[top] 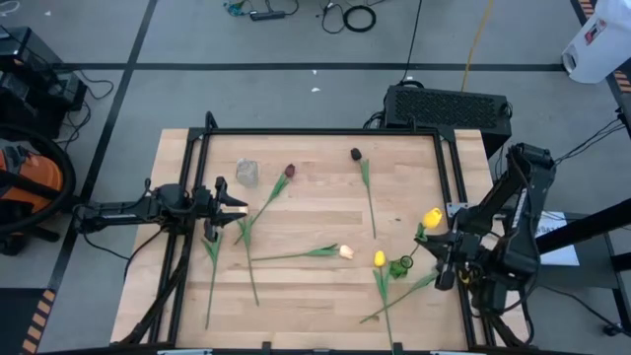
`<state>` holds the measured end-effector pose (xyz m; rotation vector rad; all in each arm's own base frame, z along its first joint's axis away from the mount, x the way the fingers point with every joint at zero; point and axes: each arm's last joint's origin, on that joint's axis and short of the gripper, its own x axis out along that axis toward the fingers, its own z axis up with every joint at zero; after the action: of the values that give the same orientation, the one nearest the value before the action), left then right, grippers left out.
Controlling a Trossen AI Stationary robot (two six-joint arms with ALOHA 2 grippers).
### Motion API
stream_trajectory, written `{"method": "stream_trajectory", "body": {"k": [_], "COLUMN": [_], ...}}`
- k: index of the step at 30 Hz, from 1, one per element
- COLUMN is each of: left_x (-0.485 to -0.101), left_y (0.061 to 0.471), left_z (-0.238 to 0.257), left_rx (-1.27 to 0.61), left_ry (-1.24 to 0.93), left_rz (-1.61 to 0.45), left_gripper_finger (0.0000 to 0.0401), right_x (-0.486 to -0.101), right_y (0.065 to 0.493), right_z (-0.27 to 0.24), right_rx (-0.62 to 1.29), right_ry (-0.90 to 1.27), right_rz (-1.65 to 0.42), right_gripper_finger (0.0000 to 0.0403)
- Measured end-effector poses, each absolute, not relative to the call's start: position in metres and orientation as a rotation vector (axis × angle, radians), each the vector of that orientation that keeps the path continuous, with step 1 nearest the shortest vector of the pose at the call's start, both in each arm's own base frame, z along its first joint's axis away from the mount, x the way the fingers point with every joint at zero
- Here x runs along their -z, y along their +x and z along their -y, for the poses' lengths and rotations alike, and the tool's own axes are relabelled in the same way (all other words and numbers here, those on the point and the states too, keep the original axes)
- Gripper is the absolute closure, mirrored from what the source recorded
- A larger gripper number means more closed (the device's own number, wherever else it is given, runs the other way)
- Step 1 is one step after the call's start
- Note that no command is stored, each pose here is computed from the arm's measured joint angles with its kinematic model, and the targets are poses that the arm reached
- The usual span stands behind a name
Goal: Sort flowers into vase by color
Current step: Put the top yellow flower into the transparent green vase
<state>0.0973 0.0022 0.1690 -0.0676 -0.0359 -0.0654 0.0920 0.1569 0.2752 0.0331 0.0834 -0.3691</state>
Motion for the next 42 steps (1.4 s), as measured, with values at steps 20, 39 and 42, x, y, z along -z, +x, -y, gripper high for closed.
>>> {"method": "stream_trajectory", "body": {"k": [20, 39, 42], "left_x": [-0.169, -0.169, -0.169], "left_y": [0.097, 0.097, 0.097], "left_z": [-0.002, -0.002, -0.002], "left_rx": [0.066, 0.066, 0.066], "left_ry": [-0.068, -0.068, -0.068], "left_rz": [0.036, 0.037, 0.036], "left_gripper_finger": [0.0260, 0.0260, 0.0260], "right_x": [-0.218, -0.222, -0.229], "right_y": [0.090, 0.091, 0.092], "right_z": [-0.155, -0.157, -0.159], "right_rx": [0.363, 0.358, 0.352], "right_ry": [0.170, 0.195, 0.169], "right_rz": [-0.230, -0.241, -0.252], "right_gripper_finger": [0.0392, 0.0273, 0.0264]}}
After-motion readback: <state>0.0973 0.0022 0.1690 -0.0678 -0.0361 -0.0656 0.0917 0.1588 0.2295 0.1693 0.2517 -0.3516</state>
